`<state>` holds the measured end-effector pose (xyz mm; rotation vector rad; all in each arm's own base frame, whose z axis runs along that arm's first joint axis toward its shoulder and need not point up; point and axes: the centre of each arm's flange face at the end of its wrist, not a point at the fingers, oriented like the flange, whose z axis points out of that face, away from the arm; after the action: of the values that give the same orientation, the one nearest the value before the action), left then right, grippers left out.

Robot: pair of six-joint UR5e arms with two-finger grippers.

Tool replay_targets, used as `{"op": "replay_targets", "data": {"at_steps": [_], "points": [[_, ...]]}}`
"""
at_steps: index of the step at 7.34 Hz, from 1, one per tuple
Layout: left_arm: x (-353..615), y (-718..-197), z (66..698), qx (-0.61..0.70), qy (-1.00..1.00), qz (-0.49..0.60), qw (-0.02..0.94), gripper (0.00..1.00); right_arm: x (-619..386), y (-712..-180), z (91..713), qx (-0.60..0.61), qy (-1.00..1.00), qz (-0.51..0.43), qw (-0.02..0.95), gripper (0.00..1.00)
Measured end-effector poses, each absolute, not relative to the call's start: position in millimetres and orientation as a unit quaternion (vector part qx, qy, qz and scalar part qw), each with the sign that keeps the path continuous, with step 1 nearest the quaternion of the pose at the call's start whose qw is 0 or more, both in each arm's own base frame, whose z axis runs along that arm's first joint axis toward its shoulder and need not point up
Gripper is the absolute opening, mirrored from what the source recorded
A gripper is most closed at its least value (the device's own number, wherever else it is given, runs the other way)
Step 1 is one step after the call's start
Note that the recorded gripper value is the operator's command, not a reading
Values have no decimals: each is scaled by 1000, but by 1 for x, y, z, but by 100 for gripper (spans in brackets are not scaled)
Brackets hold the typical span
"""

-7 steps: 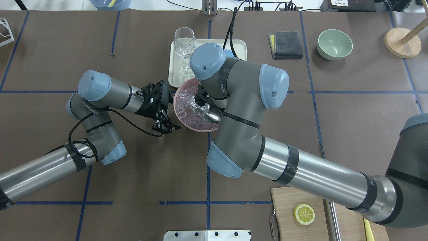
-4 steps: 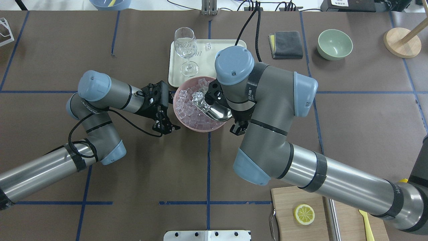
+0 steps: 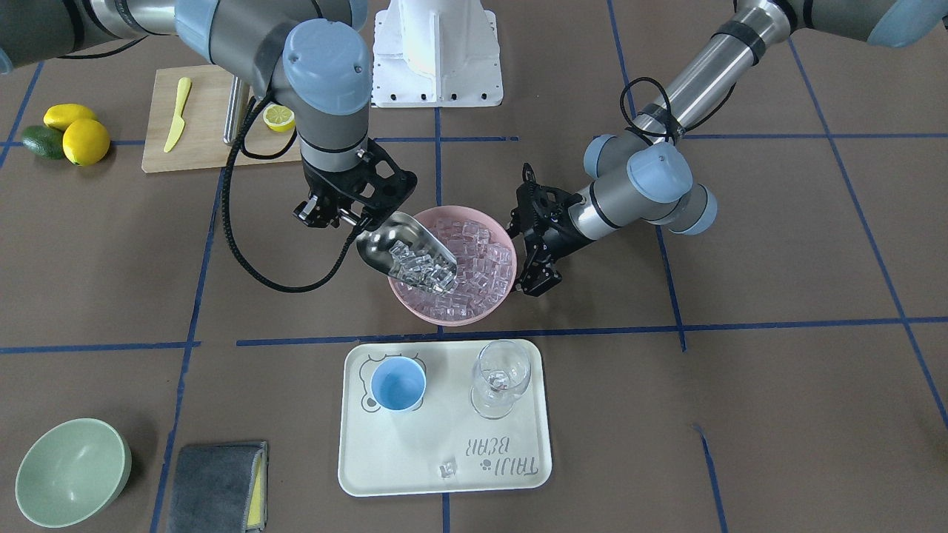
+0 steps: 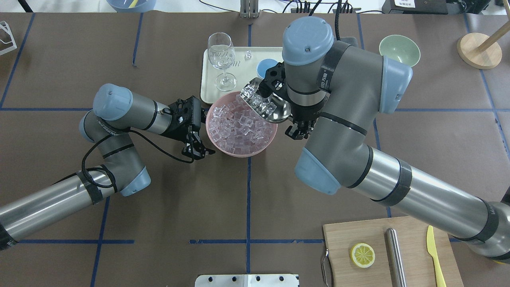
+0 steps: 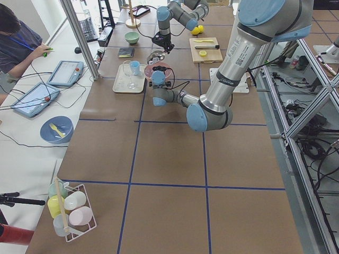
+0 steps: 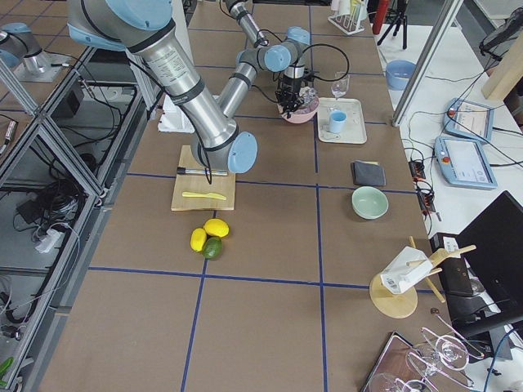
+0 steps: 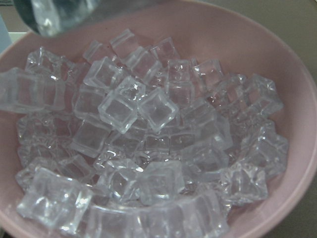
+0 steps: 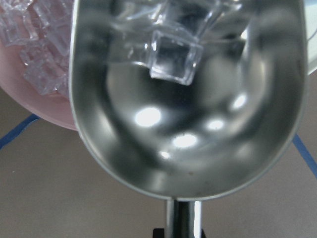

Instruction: Put ice in cup with scoop

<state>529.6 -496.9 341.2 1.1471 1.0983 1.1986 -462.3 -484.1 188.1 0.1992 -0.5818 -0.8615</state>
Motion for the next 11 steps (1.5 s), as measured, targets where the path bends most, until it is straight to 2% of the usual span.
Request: {"op": "replay_targets", "data": {"at_steps": [6,11], "points": [[529,-497,341,484,463,505,544,99,-442,-573,192,14,-196,-402,894,0],[529,-497,341,484,463,505,545,99,-438,-593,176,-91,-141,-445,880,0]]}}
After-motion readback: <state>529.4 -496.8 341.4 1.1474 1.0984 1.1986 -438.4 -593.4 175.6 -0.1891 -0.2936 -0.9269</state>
